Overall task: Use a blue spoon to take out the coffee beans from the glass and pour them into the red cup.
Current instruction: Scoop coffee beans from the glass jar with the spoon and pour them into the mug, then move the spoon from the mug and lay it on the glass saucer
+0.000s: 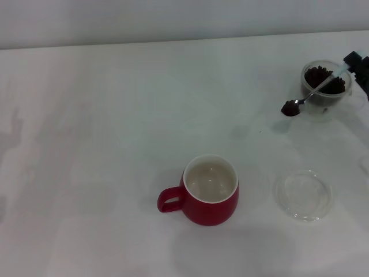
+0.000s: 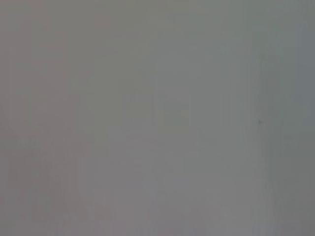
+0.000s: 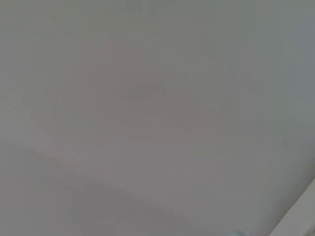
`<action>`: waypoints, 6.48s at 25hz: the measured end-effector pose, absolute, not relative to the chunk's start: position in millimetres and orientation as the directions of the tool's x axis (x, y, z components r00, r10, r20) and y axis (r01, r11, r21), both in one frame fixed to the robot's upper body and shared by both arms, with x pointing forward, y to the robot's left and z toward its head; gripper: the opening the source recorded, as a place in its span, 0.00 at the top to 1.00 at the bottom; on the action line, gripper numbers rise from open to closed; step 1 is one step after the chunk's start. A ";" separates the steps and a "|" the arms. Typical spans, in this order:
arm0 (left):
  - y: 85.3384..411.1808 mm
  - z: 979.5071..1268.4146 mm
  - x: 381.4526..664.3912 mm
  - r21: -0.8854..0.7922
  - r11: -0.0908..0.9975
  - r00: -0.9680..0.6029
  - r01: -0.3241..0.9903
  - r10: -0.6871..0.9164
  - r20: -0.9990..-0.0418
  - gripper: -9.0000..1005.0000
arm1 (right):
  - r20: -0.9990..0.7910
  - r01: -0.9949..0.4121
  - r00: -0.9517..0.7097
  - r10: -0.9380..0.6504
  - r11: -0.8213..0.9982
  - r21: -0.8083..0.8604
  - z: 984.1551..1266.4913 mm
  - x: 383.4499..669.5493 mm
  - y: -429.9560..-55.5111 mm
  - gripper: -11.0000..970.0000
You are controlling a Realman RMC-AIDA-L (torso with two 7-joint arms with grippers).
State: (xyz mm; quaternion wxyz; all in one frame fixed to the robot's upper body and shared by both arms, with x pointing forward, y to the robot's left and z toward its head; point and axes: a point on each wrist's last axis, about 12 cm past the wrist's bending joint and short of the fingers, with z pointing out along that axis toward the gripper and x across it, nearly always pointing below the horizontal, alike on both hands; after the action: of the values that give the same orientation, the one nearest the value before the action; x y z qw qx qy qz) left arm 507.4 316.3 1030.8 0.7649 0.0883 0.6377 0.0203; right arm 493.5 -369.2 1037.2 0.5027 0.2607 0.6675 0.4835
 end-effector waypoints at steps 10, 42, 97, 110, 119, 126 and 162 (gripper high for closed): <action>316.8 1025.1 503.6 0.162 0.983 0.151 0.086 0.148 -0.977 0.43 | -0.418 -0.190 -0.441 0.794 0.373 0.908 1035.0 491.6 -348.5 0.84; 315.8 1021.4 504.7 0.163 0.982 0.119 0.092 0.152 -0.981 0.43 | -0.413 -0.313 -0.656 0.631 0.270 0.911 1034.0 494.4 -284.9 0.83; 311.7 1031.5 524.1 0.184 0.982 0.147 0.053 0.174 -0.974 0.43 | -0.647 -0.447 -0.458 0.610 0.471 0.760 1054.9 456.2 -367.8 0.83; 302.5 1037.7 545.9 0.183 0.981 0.129 0.068 0.173 -0.976 0.43 | -0.730 -0.454 -0.462 0.504 0.572 0.683 1039.6 434.3 -371.1 0.83; 302.8 1038.8 547.7 0.186 0.980 0.131 0.065 0.176 -0.976 0.44 | -0.759 -0.415 -0.469 0.451 0.646 0.640 1030.7 437.2 -375.0 0.83; 303.6 1039.4 548.4 0.192 0.979 0.132 0.064 0.183 -0.974 0.44 | -0.773 -0.396 -0.473 0.422 0.682 0.615 1026.5 438.5 -377.9 0.83; 303.6 1037.1 545.5 0.203 0.976 0.126 0.073 0.193 -0.973 0.43 | -0.750 -0.333 -0.520 0.408 0.712 0.618 1013.6 433.0 -378.6 0.83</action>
State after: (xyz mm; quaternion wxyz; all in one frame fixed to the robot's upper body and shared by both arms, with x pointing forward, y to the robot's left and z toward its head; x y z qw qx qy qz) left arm 545.5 303.6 1037.1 0.7436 0.1006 0.6598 0.0404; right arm 433.0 -378.6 1013.6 0.4891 0.0240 0.7854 0.3786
